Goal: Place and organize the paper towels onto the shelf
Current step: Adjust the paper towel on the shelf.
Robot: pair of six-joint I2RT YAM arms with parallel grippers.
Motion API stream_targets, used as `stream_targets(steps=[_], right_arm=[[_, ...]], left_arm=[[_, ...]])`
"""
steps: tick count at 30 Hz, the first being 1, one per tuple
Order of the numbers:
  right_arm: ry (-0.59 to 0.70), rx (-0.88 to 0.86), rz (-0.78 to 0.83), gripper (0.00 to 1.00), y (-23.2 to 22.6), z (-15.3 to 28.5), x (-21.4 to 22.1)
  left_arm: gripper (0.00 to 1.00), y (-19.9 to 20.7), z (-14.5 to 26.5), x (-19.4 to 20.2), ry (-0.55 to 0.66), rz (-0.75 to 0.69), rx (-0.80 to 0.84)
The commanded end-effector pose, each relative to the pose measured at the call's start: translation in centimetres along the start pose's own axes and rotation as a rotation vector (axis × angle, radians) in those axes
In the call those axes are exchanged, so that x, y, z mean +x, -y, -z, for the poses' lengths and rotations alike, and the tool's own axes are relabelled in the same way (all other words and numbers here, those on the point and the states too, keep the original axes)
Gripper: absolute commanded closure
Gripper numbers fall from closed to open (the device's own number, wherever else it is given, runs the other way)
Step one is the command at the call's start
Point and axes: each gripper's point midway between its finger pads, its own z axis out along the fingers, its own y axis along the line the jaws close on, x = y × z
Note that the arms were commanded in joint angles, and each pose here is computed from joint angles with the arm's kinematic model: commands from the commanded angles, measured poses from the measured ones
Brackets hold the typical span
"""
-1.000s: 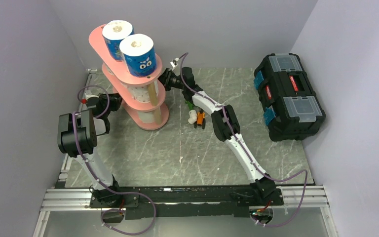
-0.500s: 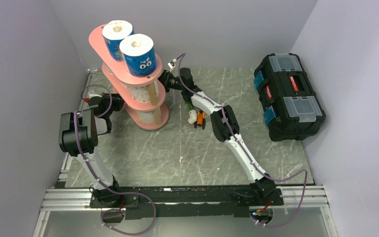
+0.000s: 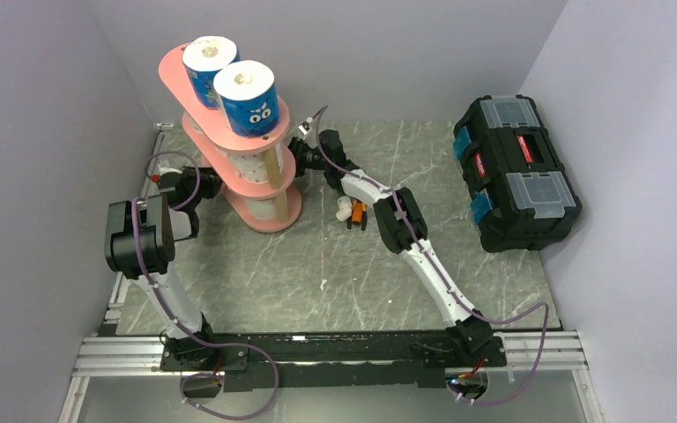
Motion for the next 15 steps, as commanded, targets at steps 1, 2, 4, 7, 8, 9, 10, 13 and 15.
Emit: stream_targets(steps=[1, 2, 4, 7, 8, 9, 10, 13, 15], right_arm=[[0.004, -0.096, 0.115, 0.70, -6.0, 0.1, -1.2], [0.003, -0.098, 0.117, 0.70, -6.1, 0.1, -1.2], [0.000, -0.100, 0.116, 0.70, -6.2, 0.1, -1.1], [-0.004, -0.104, 0.123, 0.70, -6.5, 0.0, -0.9], [-0.007, -0.106, 0.125, 0.70, -6.7, 0.0, -0.8], [-0.008, -0.108, 0.127, 0.70, -6.9, -0.1, -0.7], [-0.010, -0.108, 0.130, 0.70, -6.9, -0.1, -0.6], [-0.017, -0.111, 0.133, 0.71, -7.3, -0.1, -0.3], [-0.021, -0.112, 0.135, 0.71, -7.5, -0.1, -0.1]], left_arm=[[0.81, 1.9, 0.1, 0.3, -0.016, -0.055, 0.062], [0.81, 1.9, 0.2, 0.3, -0.017, -0.055, 0.063], [0.81, 1.9, 0.2, 0.4, -0.020, -0.056, 0.065], [0.81, 1.9, 0.3, 0.6, -0.025, -0.056, 0.065], [0.81, 1.9, 0.4, 0.6, -0.025, -0.056, 0.065], [0.81, 1.9, 0.4, 0.7, -0.027, -0.057, 0.065], [0.81, 1.9, 0.5, 0.8, -0.028, -0.057, 0.065], [0.81, 1.8, 0.7, 1.1, -0.033, -0.056, 0.066], [0.81, 1.7, 0.9, 1.4, -0.036, -0.055, 0.065]])
